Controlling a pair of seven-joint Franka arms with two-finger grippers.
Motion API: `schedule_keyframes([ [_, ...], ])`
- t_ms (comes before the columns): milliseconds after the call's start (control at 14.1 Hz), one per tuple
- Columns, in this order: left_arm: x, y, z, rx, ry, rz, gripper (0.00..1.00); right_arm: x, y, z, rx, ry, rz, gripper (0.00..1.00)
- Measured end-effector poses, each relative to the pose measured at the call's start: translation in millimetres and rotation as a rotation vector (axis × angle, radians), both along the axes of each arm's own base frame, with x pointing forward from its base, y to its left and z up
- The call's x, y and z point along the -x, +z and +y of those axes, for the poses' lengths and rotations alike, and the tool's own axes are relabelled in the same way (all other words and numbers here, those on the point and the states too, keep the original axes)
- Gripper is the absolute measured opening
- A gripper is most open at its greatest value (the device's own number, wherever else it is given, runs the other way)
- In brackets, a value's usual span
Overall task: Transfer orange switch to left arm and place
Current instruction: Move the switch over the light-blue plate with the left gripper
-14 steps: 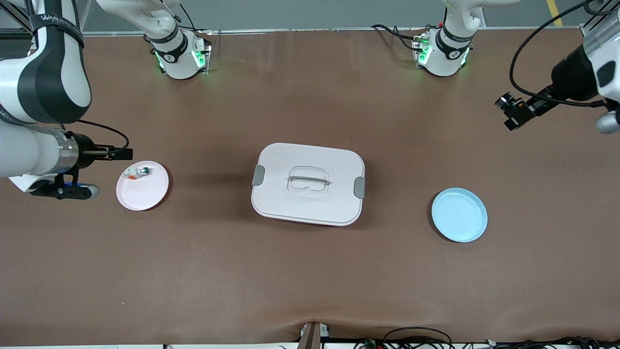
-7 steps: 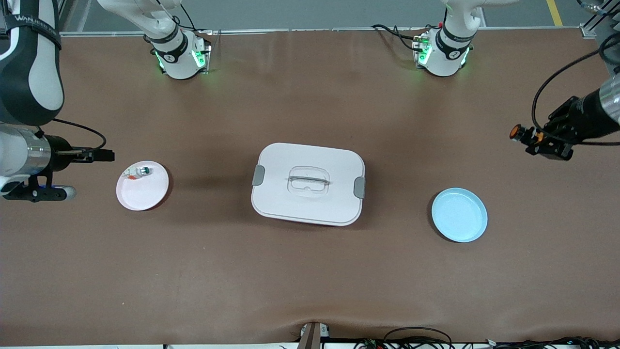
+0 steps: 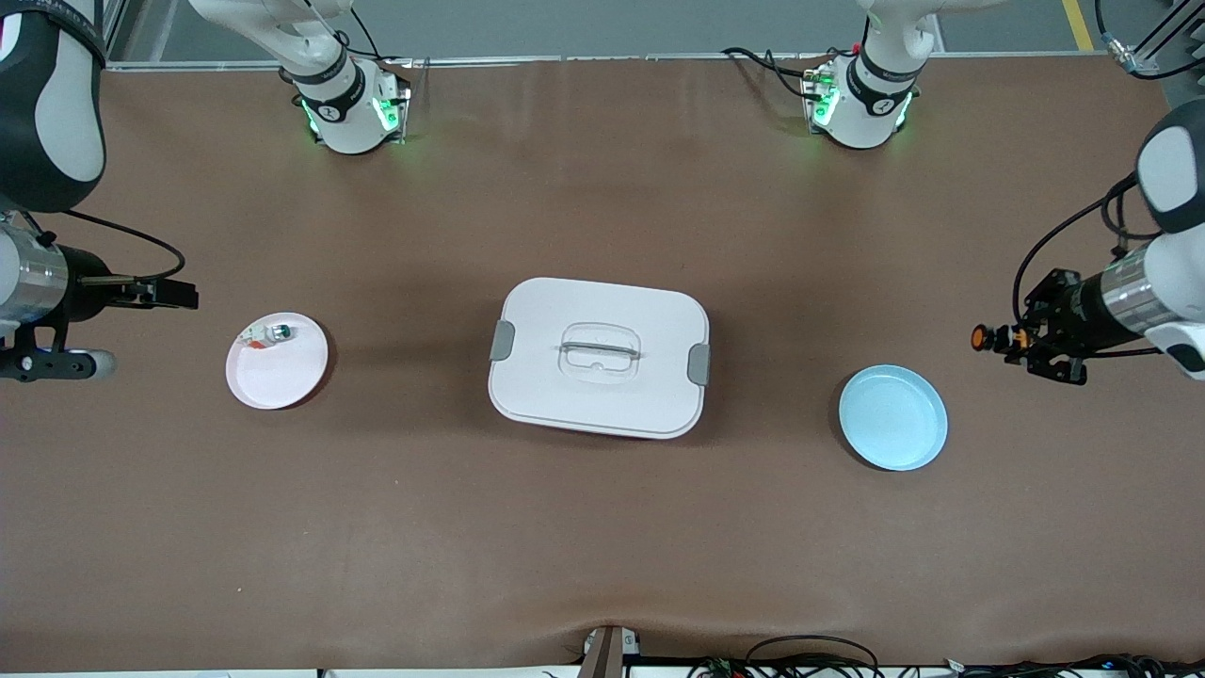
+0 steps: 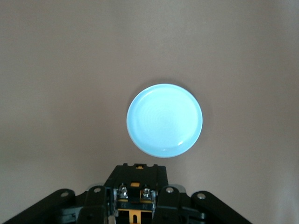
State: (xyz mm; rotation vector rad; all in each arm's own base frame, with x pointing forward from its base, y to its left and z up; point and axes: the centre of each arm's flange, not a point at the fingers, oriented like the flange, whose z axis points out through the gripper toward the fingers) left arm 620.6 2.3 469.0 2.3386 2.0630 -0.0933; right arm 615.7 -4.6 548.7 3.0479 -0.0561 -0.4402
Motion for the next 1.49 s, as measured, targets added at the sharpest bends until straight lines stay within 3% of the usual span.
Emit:
schedule_keyframes([
  [355,13.3,-77.9,2.0,-0.005,0.051,-0.032,0.33,1.3,20.3,-28.2,-0.001,-0.046,-0.040,1.00],
  [711,22.2,-155.4,-6.9,-0.008,0.055,-0.034,0.33,26.4,65.9,-54.8,-0.017,-0.091,-0.082,1.00],
  [995,18.4,-215.0,-26.0,-0.110,0.064,-0.033,0.33,28.5,71.9,-41.2,-0.028,-0.068,-0.092,1.00],
  [1279,15.0,-248.5,-27.4,-0.117,0.064,-0.043,0.33,29.3,71.6,-52.9,-0.100,-0.099,-0.098,1.00],
  [1492,6.6,-258.7,-27.2,-0.114,0.065,-0.047,0.33,29.9,79.2,-59.0,-0.112,-0.083,-0.119,1.00],
])
